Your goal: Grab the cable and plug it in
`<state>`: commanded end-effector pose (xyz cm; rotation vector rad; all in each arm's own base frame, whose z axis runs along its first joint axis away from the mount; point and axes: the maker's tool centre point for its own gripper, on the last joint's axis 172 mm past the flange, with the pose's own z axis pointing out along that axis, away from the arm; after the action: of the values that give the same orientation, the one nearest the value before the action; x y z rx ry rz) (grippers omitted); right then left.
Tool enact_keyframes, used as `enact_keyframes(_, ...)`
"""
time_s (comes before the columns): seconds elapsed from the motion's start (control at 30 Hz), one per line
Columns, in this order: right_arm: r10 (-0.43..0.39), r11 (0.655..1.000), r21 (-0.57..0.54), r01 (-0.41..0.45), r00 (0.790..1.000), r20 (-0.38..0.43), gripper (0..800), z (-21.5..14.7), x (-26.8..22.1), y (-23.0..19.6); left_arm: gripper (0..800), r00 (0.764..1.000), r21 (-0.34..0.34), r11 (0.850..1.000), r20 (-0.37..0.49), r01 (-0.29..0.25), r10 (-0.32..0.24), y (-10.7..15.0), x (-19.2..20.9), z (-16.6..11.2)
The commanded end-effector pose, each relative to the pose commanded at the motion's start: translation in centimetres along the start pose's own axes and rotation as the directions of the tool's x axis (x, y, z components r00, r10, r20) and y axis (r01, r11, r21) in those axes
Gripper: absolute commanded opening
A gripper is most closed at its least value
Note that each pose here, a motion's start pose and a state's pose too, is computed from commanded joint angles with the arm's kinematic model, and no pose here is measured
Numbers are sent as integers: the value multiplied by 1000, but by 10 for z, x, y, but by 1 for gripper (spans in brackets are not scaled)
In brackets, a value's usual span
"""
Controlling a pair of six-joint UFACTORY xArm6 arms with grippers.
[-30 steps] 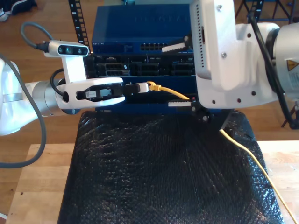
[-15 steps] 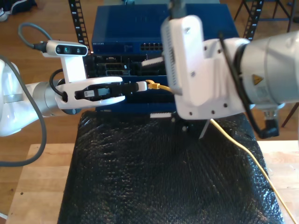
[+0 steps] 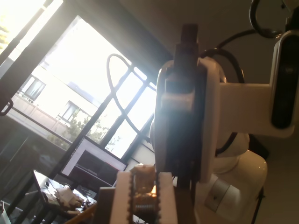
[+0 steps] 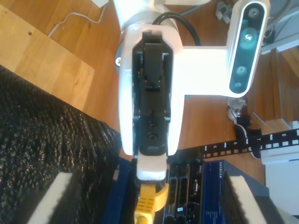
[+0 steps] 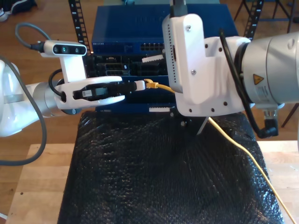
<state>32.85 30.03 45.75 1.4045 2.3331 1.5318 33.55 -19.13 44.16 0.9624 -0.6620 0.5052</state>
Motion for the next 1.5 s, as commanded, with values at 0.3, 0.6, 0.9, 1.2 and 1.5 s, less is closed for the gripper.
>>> enact_keyframes(0.3,-1,1000,-16,1,1000,-1,638,-4,1,4,6,999,-37,999,-37,-12,10,9,10,1)
enact_keyframes(0.6,-3,1000,-25,3,1000,-4,635,-8,4,6,6,999,-39,999,-42,-15,13,9,12,1)
enact_keyframes(0.9,-1,1000,-24,1,1000,-4,627,-8,3,5,6,999,-39,999,-41,-16,14,9,12,1)
enact_keyframes(1.2,0,1000,-25,0,1000,2,627,-8,0,6,7,999,-57,998,-41,-19,17,15,12,2)
enact_keyframes(1.5,-1,1000,-29,1,1000,4,627,-9,-1,7,7,999,-60,998,-41,-19,17,16,12,3)
